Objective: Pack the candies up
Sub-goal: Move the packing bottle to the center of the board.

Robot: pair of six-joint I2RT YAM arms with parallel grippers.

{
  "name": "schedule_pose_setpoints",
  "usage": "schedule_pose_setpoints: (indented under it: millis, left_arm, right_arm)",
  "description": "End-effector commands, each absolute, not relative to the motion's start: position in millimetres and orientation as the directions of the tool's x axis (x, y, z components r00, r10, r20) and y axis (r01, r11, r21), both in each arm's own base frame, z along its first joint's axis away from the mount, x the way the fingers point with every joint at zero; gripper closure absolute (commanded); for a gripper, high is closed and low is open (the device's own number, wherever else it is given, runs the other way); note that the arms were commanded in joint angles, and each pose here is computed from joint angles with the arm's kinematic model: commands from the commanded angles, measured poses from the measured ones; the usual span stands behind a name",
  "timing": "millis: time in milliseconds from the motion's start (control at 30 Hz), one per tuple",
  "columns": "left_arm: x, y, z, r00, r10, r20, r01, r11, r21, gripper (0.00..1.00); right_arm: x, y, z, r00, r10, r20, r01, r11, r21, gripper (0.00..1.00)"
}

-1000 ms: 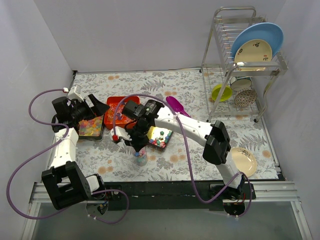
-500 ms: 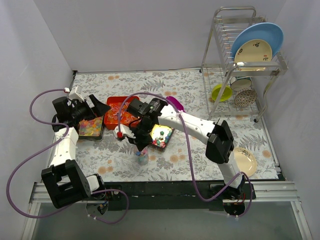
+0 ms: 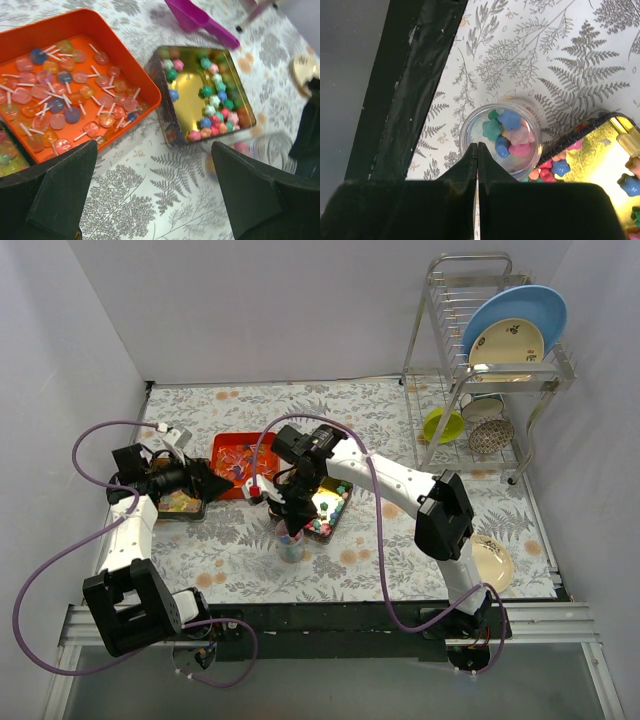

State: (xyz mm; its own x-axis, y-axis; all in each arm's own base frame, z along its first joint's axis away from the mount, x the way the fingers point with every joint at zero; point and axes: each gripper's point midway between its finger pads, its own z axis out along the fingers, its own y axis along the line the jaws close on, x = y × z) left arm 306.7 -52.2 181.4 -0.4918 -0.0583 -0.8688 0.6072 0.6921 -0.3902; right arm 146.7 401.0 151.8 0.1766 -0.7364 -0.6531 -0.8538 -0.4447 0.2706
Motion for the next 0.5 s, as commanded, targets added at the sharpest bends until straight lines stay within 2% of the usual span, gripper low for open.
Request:
schedule_pose_setpoints:
  millis: [0,100,133,200,233,267,333,367,433,467]
  left_arm:
    - [264.1,-76.4,171.2,-0.315,0.148,-0.938,0.837,0.509,-0.201,0.02]
    - [229.4,-96.6,158.1,-0.317,0.183,-0.931,0.883,0.416,-0.219,0.02]
    - [218.7,-106.0,151.5,-0.281,0.218,-0.935,0.911,0.368,-0.188,0.02]
    - [208.1,-114.9,141.1,-0.279,0.243,-0.929,0.923,0.336,-0.19,0.02]
    - [200.8,-125.3,138.7,-0.288,0.247,-0.925,0.93,0.304,-0.208,0.02]
    - [202.6,-129.6,133.6,-0.25,0.248,-0.936,0.938,0.301,-0.171,0.02]
    - [198.9,-147.0,132.0,-0.234,0.241,-0.942,0.949,0.267,-0.167,0.02]
    - [204.5,-152.4,132.6,-0.241,0.209,-0.948,0.939,0.296,-0.173,0.02]
    - [194.4,-174.1,125.5,-0.233,0.231,-0.945,0.95,0.261,-0.17,0.03]
    - [201.5,-181.6,137.6,-0.189,0.198,-0.962,0.952,0.276,-0.13,0.03]
  right_arm:
    - [154.7,394.7,166.3,0.177,-0.751,-0.636,-0.863,-0.429,0.266,0.99]
    - [166.3,397.8,205.7,0.203,-0.697,-0.688,-0.905,-0.402,0.14,0.99]
    - [172.4,391.8,228.3,0.179,-0.682,-0.709,-0.933,-0.347,0.099,0.99]
    - [193.4,388.3,235.4,0.153,-0.677,-0.72,-0.968,-0.25,0.03,0.99]
    - [203.9,376.3,250.0,0.079,-0.673,-0.736,-0.988,-0.153,0.035,0.95]
    - [213.5,371.7,255.6,0.048,-0.662,-0.748,-0.995,-0.1,0.025,0.65]
    - [239.3,352.5,262.3,-0.094,-0.627,-0.773,-0.995,0.073,0.062,0.34]
    - [248.1,345.3,263.2,-0.146,-0.61,-0.779,-0.988,0.128,0.085,0.15]
    - [264.8,328.2,266.4,-0.235,-0.56,-0.794,-0.97,0.191,0.152,0.02]
    - [264.7,325.7,268.6,-0.284,-0.536,-0.795,-0.958,0.2,0.208,0.02]
